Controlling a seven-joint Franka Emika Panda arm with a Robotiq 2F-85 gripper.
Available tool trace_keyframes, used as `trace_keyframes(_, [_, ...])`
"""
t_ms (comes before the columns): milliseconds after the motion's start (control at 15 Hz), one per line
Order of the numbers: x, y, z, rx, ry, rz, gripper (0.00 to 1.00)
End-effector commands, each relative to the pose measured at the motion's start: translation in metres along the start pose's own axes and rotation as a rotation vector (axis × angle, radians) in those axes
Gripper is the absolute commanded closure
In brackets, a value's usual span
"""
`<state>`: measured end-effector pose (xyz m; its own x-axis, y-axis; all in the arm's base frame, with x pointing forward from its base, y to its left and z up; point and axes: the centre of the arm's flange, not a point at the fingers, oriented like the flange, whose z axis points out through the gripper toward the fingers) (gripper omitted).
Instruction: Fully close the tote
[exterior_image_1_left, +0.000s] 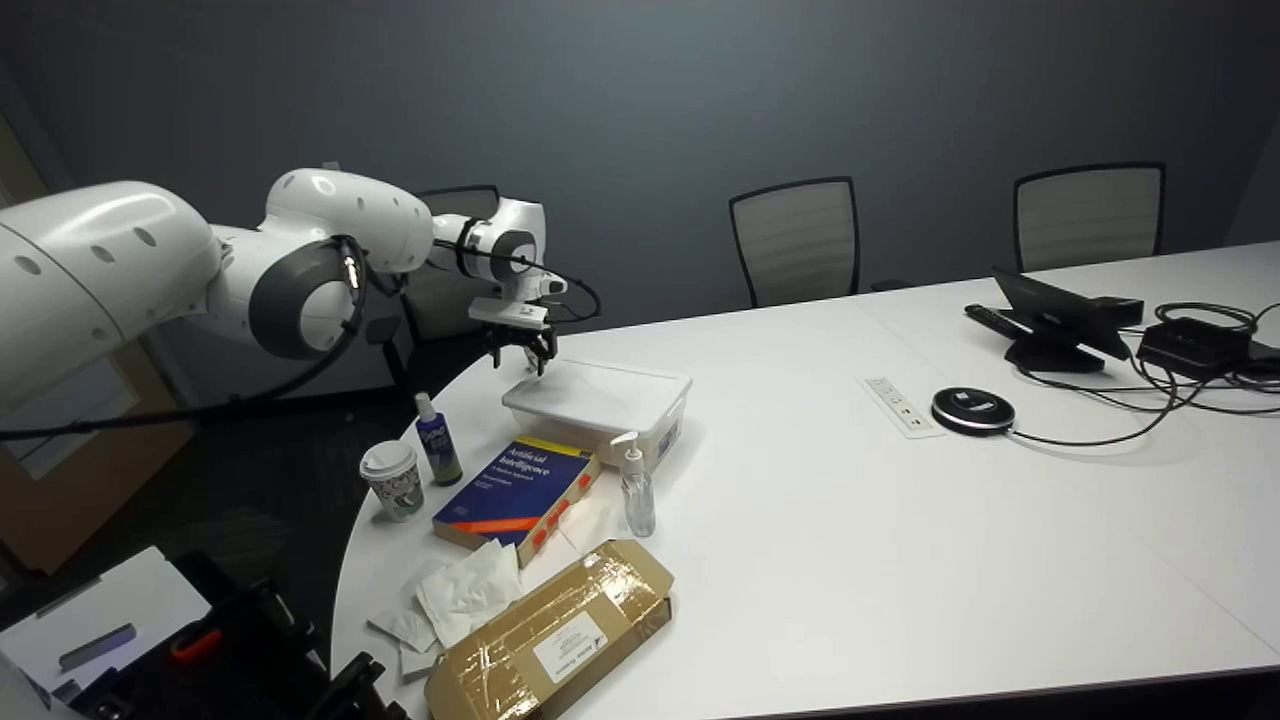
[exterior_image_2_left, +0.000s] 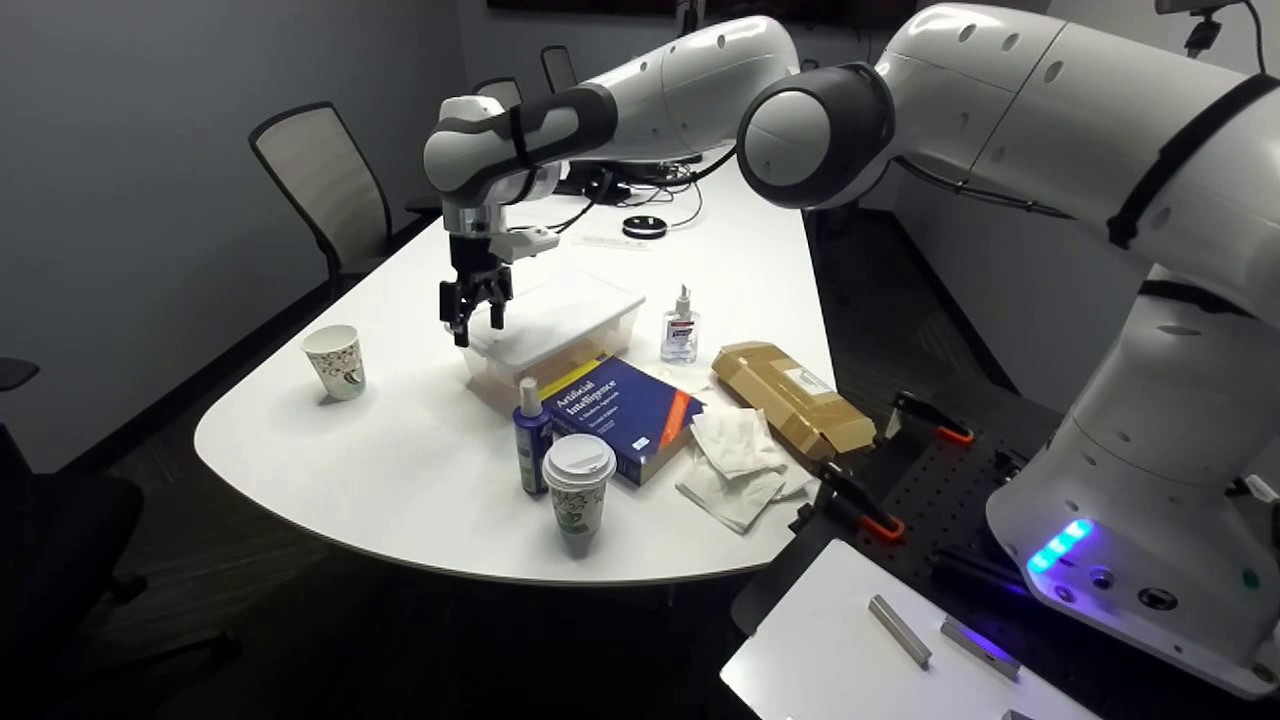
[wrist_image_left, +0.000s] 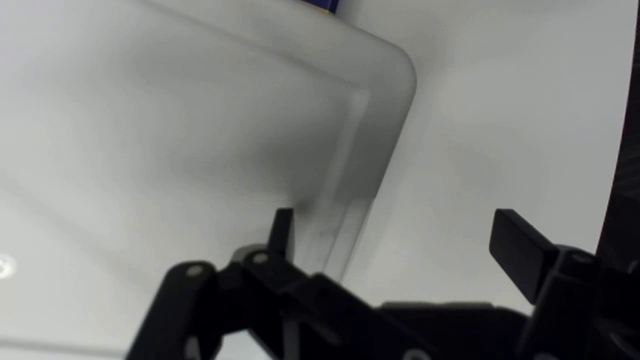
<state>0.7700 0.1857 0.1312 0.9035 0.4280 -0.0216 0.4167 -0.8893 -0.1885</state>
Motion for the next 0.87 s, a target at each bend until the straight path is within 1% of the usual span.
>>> trace_keyframes(0, [0.001, 0.003, -0.031, -0.059, 0.000, 0.082, 0.00])
trace_keyframes(133, [-0.002, 0.011, -0.046, -0.084, 0.003, 0.131, 0.00])
trace_keyframes(400, [-0.006, 0.022, -0.064, -0.135, -0.002, 0.182, 0.00])
trace_keyframes(667, [-0.009, 0.030, -0.066, -0.159, -0.028, 0.194, 0.00])
trace_keyframes(800, [-0.009, 0.032, -0.064, -0.154, -0.035, 0.184, 0.00])
